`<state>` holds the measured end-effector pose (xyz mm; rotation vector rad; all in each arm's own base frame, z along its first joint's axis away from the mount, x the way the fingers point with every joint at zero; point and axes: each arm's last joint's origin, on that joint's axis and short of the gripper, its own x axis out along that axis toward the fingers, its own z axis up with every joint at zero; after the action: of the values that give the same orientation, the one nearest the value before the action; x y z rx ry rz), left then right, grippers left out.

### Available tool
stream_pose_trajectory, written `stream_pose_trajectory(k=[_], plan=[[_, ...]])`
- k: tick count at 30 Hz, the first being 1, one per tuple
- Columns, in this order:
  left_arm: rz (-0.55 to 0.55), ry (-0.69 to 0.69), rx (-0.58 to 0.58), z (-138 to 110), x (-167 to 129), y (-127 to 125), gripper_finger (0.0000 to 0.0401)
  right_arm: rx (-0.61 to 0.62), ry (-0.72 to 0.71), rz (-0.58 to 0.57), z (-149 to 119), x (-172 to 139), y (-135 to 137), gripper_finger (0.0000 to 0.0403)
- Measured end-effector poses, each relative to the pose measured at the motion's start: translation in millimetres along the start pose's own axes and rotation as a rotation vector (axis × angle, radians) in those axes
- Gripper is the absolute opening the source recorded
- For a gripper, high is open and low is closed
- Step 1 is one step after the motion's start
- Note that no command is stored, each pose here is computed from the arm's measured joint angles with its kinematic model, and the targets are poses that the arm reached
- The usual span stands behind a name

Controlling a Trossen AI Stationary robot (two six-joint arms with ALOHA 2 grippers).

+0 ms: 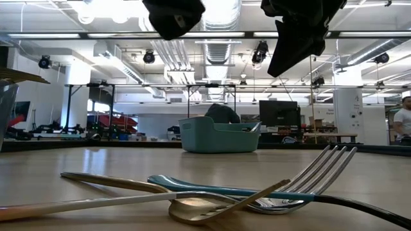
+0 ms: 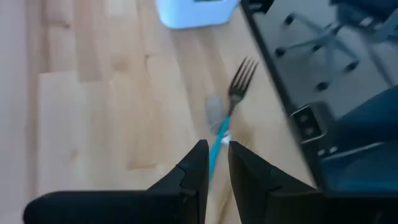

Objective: Sort silverware by color (type)
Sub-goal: Put the blue fork into the white bin

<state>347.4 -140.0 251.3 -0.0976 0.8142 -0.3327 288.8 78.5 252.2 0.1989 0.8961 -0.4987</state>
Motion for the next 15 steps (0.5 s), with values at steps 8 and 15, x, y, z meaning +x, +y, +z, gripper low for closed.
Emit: stream_pose_trajectory(k=[8, 15], plan=[[-0.083, -0.143, 0.000, -5, 12, -1, 0.0045, 0.000, 0.000, 0.000, 0, 0, 0, 0.0082], [-0.114, -0.209, -0.049, -17, 20, -1, 0.0045, 0.000, 0.000, 0.000, 0, 0, 0, 0.0082]])
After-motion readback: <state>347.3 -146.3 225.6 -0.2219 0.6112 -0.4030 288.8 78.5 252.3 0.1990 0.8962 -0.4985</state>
